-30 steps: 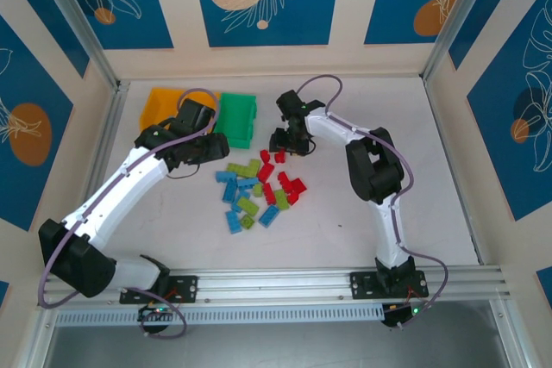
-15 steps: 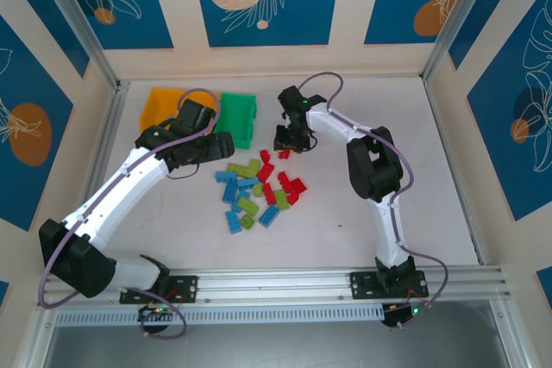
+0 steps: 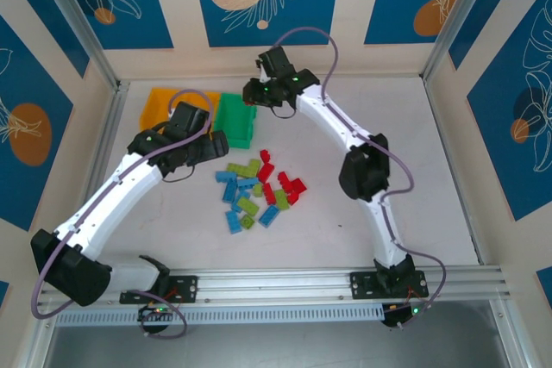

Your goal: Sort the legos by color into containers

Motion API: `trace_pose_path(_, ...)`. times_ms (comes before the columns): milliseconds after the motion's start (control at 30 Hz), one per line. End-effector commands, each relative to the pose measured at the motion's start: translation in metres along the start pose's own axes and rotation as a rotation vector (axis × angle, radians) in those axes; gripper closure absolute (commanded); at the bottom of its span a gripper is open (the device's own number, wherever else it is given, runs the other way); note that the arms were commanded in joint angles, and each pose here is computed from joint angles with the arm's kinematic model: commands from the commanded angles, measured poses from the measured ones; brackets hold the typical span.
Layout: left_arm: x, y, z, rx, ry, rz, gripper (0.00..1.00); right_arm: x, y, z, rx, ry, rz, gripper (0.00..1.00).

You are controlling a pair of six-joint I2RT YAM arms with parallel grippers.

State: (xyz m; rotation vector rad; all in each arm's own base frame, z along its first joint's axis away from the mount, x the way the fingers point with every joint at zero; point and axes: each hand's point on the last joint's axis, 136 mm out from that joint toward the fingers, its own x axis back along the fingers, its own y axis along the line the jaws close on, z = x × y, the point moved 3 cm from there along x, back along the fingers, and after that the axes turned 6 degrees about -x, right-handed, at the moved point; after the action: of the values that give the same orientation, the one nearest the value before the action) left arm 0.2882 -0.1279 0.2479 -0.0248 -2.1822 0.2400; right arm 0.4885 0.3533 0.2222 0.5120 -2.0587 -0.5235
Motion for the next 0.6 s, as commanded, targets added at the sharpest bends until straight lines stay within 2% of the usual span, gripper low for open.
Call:
trace_pose_path(0, -0.007, 0.011, 0.019, 0.054, 0.065, -0.041, 0.1, -0.034, -0.006, 0.014, 0.022, 0.081, 0.014, 0.66)
trace_pose_path(133, -0.017, 0.013, 0.035, 0.107, 0.13, -0.041, 0.1, -0.035, 0.005, 0.005, 0.034, 0.068, -0.042, 0.47)
trace_pose_path(233, -0.029, 0.011, 0.047, 0.15, 0.191, -0.03, 0.1, -0.013, 0.018, -0.004, 0.057, 0.05, -0.09, 0.45)
trace_pose_path(433, -0.055, 0.011, 0.064, 0.243, 0.291, -0.059, 0.1, 0.069, 0.023, -0.001, 0.068, 0.13, -0.123, 0.4)
trace_pose_path(567, -0.077, 0.004, 0.073, 0.281, 0.361, -0.057, 0.1, 0.13, 0.005, 0.03, 0.02, 0.253, -0.151, 0.37)
